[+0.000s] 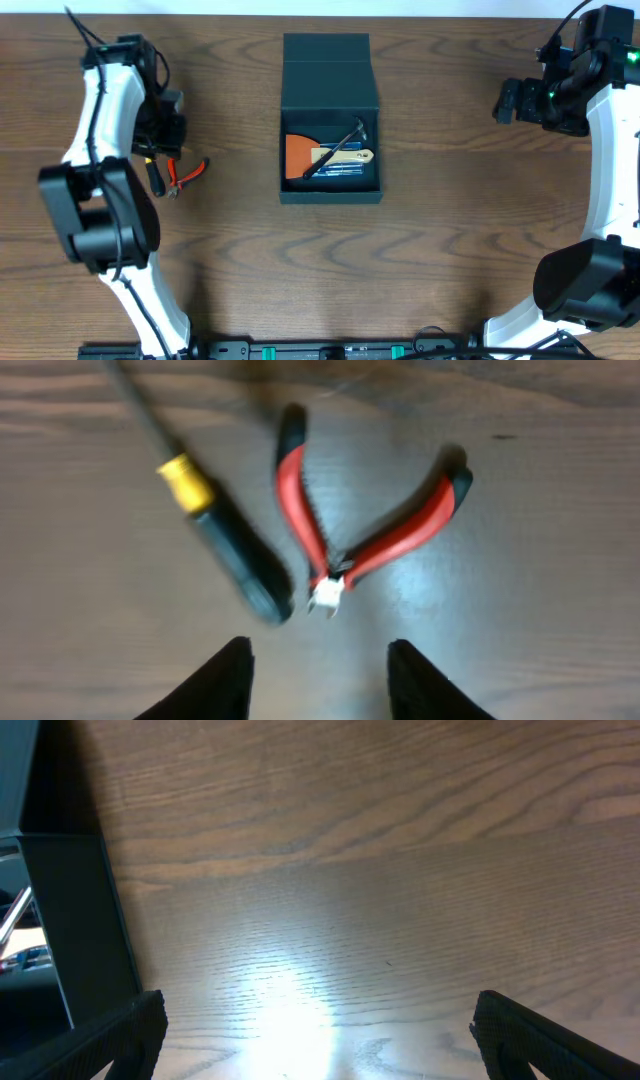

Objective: Pack container
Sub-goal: 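Return the left gripper to the red pliers and grasp them, then carry the red pliers into the box and open the left gripper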

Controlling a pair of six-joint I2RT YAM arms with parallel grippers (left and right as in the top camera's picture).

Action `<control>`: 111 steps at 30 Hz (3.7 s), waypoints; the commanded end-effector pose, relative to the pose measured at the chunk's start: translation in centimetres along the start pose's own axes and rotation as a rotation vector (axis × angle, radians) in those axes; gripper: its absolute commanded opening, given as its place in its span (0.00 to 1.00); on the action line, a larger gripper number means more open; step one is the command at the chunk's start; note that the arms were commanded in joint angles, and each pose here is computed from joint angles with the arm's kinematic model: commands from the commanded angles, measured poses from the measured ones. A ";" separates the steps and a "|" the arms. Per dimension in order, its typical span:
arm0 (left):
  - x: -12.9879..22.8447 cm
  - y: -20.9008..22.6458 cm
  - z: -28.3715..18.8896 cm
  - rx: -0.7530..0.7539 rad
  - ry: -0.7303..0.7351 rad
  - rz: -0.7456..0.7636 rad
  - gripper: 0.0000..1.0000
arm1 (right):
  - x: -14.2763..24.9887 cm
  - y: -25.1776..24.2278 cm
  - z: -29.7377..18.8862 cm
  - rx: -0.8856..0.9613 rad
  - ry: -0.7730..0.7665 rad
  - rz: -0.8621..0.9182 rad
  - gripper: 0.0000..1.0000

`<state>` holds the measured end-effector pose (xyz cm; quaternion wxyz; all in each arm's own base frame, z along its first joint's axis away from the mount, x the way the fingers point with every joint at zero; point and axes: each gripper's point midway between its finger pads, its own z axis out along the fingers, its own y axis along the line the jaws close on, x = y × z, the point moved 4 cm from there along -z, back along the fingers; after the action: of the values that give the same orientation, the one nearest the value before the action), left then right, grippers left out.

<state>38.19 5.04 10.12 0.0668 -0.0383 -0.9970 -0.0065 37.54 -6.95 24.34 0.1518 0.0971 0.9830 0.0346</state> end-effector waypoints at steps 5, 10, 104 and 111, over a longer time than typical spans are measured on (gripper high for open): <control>-0.4 -0.6 5.3 0.044 0.130 -0.028 0.24 | 0.1 0.1 -0.4 -0.005 -0.002 0.017 0.99; -1.0 -0.4 6.0 0.031 0.115 -0.050 0.23 | 0.2 0.1 -0.4 -0.005 0.004 0.018 0.99; -0.3 -2.7 -12.5 -0.068 -0.340 0.063 0.06 | 0.3 0.5 -0.4 -0.035 0.007 0.018 0.99; 1.2 -12.9 -21.5 -0.126 -0.690 0.474 0.06 | 0.1 0.5 -0.4 -0.035 0.000 0.018 0.99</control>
<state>39.69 -4.60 30.70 -0.2605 -0.1784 -0.9479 -0.0415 37.26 -6.61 24.27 0.1444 0.0962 0.9838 0.0457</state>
